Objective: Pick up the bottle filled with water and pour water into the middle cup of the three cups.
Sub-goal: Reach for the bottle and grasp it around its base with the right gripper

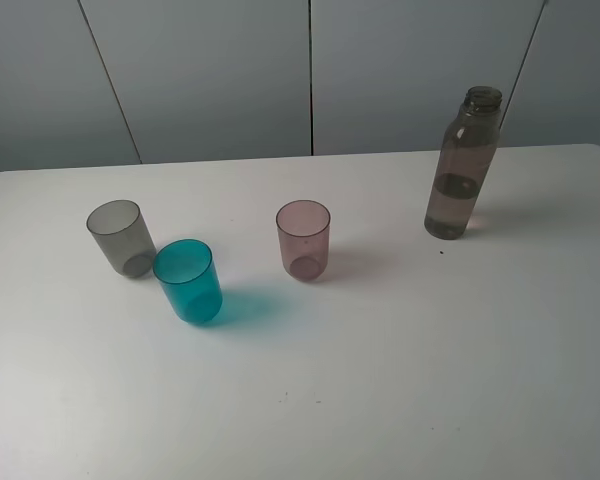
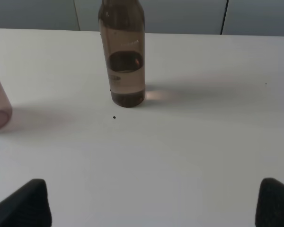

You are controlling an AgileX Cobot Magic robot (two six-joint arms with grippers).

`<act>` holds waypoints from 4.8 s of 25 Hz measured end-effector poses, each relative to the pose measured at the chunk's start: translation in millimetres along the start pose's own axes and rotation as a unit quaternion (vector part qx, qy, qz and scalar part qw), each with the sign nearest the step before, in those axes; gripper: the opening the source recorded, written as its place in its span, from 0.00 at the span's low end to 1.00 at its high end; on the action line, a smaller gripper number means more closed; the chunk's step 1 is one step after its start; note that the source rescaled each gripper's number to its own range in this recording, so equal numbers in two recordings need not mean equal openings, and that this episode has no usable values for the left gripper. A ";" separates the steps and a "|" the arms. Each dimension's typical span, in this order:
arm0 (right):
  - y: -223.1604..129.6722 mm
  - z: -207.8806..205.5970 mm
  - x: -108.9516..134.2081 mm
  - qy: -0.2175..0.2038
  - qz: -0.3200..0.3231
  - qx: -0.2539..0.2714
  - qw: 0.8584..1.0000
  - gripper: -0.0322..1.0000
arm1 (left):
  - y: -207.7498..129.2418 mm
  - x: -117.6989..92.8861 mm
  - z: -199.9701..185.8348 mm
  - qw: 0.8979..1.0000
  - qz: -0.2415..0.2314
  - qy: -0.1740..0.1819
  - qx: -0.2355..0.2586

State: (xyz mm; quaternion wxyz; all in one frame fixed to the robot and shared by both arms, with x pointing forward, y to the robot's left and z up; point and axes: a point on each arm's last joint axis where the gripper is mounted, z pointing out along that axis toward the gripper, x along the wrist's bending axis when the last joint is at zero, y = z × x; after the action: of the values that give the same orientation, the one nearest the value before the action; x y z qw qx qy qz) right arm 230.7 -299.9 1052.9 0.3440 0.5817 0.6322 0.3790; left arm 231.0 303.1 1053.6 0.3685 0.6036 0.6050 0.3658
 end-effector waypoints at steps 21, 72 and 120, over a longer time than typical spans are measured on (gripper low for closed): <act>105.9 53.3 1.1 -0.002 -0.003 0.077 0.997 0.79 | 0.0 0.0 0.0 1.000 0.000 0.000 0.000; -14.6 331.4 32.5 0.014 -0.030 0.002 0.999 0.79 | 0.0 0.0 0.0 1.000 0.000 0.000 0.000; -20.0 392.3 39.1 0.018 0.021 -0.125 0.992 0.79 | 0.0 0.0 0.0 1.000 0.002 0.000 0.000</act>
State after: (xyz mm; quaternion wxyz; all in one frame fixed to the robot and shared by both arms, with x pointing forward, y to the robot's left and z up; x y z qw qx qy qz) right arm 561.4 -230.7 848.8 0.3945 0.5399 0.5739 0.4727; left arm 231.0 303.1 1053.6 0.3678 0.6048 0.6038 0.3665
